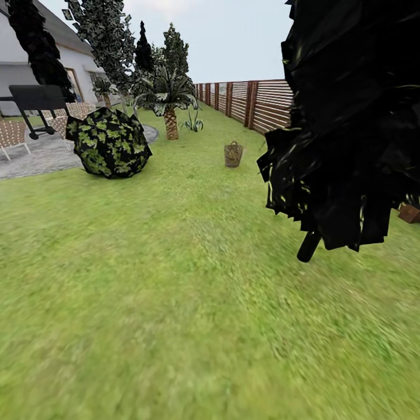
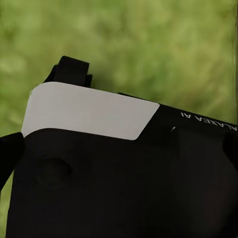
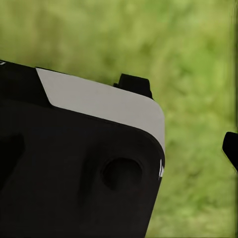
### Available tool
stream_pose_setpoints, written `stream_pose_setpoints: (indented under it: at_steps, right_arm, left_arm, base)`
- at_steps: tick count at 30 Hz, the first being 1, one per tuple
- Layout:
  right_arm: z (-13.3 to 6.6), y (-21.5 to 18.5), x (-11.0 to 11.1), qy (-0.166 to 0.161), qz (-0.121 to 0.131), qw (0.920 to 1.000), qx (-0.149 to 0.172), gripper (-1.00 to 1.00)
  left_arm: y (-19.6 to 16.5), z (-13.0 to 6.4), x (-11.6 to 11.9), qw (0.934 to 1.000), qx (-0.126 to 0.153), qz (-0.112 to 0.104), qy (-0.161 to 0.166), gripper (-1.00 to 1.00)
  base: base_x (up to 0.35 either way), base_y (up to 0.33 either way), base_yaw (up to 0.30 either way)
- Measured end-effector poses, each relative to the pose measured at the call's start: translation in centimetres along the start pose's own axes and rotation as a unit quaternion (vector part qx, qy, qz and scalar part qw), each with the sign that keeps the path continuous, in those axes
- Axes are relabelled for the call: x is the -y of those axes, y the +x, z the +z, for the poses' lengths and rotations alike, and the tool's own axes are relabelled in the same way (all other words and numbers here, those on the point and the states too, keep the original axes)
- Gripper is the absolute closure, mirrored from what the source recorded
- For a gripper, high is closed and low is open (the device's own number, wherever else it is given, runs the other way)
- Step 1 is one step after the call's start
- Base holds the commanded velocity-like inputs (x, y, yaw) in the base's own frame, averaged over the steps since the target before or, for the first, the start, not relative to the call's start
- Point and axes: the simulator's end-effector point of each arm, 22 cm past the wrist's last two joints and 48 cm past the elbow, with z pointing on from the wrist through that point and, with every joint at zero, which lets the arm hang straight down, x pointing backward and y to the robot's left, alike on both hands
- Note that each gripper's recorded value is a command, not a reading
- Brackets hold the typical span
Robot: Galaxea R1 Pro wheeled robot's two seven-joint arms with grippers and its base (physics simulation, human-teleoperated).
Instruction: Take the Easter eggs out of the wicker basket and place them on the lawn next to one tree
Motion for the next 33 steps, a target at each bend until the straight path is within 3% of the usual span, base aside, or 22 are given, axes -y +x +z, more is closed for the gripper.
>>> stream_pose_setpoints:
  at_steps: [24,33]
  right_arm:
    - [0.01,-0.10,0.12,0.001,0.001,1.0000,0.002,-1.00]
    - [0.00,-0.63,-0.02,0.000,0.001,0.9999,0.012,-1.00]
  left_arm:
    - [0.04,0.00,-0.09,1.0000,-0.001,-0.001,0.000,-1.00]
    - [0.04,0.00,-0.12,1.0000,-0.001,-0.001,-0.001,-1.00]
  base:
    - [0.335,0.000,0.000]
    - [0.335,0.000,0.127]
